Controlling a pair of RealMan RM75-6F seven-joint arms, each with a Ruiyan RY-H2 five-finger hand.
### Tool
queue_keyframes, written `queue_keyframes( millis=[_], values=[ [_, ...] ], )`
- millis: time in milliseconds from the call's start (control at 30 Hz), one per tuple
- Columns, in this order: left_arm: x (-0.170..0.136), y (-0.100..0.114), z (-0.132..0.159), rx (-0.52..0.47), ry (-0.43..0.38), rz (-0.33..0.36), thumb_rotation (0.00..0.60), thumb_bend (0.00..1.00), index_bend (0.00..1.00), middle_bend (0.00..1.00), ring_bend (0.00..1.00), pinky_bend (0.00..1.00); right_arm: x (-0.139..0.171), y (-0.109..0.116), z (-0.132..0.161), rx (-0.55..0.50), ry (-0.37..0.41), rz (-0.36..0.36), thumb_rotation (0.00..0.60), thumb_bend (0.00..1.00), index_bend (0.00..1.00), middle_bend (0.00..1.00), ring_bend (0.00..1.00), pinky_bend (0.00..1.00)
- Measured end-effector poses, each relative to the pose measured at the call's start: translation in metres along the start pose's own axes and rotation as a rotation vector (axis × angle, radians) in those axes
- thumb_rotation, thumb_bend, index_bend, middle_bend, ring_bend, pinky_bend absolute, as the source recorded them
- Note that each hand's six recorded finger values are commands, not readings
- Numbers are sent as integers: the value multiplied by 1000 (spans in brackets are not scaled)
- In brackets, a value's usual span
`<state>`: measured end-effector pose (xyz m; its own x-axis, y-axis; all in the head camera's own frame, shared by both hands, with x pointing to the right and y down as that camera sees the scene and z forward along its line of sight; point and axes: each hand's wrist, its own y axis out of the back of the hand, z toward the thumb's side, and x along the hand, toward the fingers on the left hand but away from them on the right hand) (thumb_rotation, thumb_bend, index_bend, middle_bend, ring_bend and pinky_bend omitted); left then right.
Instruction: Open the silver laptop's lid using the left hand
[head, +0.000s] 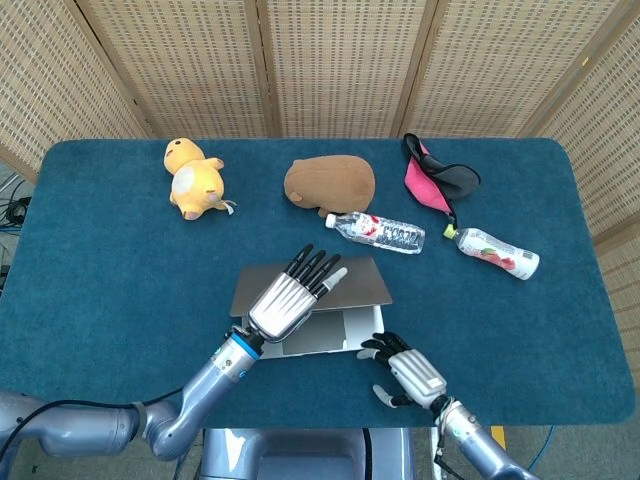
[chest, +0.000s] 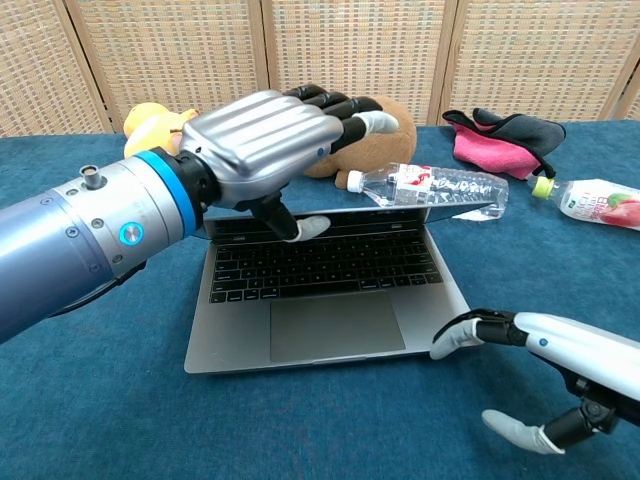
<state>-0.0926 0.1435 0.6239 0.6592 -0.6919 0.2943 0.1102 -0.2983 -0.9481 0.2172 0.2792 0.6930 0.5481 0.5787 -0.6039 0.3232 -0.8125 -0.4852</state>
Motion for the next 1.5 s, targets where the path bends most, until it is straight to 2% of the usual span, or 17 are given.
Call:
queue_keyframes(
  millis=[533, 1300, 1500],
  values=[
    [13, 11, -22, -30, 78, 13, 600, 361, 0, 0, 0, 0, -2, -10, -1, 21, -1, 33, 600, 466, 233, 170, 0, 0],
    [39, 20, -88, -51, 269, -22, 600, 354, 0, 0, 0, 0, -4, -14, -1, 46, -6, 47, 600, 466, 233, 170, 0, 0],
    [43, 22, -110, -31, 325, -30, 600, 353, 0, 0, 0, 0, -3, -13, -4, 46, -16, 44, 600, 466, 233, 170, 0, 0]
  ],
)
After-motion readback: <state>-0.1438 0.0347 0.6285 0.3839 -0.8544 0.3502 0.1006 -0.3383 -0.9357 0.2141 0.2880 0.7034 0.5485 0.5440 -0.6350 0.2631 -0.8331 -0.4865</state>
